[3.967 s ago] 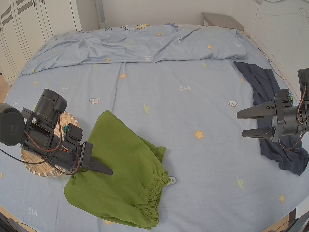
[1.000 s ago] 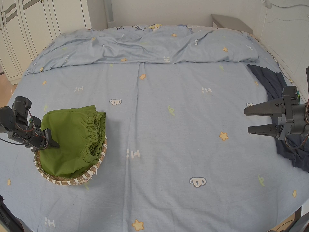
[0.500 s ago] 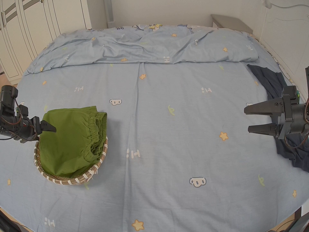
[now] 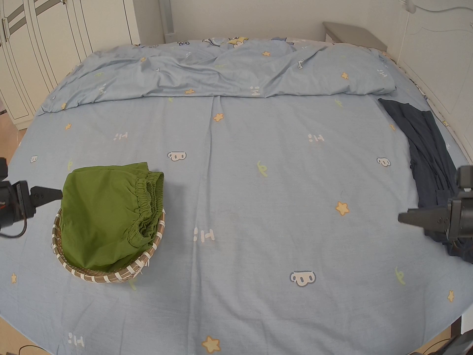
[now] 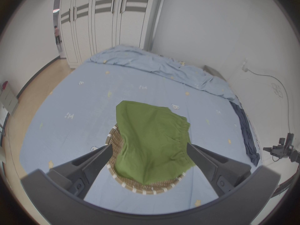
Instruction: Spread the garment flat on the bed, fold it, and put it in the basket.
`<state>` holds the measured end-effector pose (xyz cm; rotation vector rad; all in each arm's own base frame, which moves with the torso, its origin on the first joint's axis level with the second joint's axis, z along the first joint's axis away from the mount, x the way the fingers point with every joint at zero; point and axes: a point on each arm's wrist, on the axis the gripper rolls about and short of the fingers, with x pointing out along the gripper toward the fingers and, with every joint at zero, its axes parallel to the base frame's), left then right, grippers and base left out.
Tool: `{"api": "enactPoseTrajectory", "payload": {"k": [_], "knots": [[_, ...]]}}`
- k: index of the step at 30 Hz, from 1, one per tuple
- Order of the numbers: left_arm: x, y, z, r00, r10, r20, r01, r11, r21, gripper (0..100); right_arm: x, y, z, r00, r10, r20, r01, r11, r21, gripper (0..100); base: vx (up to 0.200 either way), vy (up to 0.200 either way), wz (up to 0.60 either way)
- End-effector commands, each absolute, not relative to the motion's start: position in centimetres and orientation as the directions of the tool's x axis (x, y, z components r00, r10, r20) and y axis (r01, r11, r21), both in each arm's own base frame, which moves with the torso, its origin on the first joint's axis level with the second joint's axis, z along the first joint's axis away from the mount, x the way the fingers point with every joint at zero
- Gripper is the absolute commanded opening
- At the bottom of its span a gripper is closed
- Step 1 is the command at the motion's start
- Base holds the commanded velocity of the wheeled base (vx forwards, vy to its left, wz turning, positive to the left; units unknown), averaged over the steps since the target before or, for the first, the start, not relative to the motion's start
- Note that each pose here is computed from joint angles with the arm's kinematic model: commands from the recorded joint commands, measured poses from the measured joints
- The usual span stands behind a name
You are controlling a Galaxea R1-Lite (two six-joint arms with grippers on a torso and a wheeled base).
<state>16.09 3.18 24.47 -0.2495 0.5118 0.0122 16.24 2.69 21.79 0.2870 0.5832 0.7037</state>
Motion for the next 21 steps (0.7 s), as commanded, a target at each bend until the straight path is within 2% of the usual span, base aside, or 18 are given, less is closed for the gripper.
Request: {"api": "enactPoseTrajectory", "payload": {"k": [1, 6, 10, 13, 19, 21], "knots": [[2.3, -0.1, 20.1, 0.974, -0.067, -0.215, 0.028, 0.984, -0.178, 100, 4.5, 1.2, 16.9, 0.764, 0.579, -0.286, -0.527, 0.815, 0.242, 100, 0.0, 0.0, 0.0], [-0.7, -0.6, 17.6, 0.987, -0.086, -0.133, 0.064, 0.985, -0.163, 100, 0.7, 1.4, 15.7, 0.766, 0.608, -0.207, -0.561, 0.79, 0.247, 100, 0.0, 0.0, 0.0], [-1.9, -0.7, 15.2, 0.986, -0.114, -0.119, 0.094, 0.982, -0.161, 100, -1.7, 1.2, 14.5, 0.685, 0.695, -0.219, -0.642, 0.718, 0.269, 100, 0.0, 0.0, 0.0], [-2.2, -0.7, 13.9, 0.983, -0.137, -0.122, 0.116, 0.98, -0.162, 100, -2.9, 0.9, 13.7, 0.657, 0.723, -0.216, -0.671, 0.69, 0.272, 100, 0.0, 0.0, 0.0], [-3.1, -0.5, 10.8, 0.956, -0.274, -0.102, 0.256, 0.954, -0.159, 100, -3.7, 0.8, 12.4, 0.663, 0.719, -0.208, -0.669, 0.694, 0.267, 100, 0.0, 0.0, 0.0], [-3.1, -0.5, 9.6, 0.959, -0.267, -0.098, 0.251, 0.957, -0.149, 100, -3.9, 0.8, 11.4, 0.669, 0.716, -0.2, -0.668, 0.697, 0.26, 100, 0.0, 0.0, 0.0]]}}
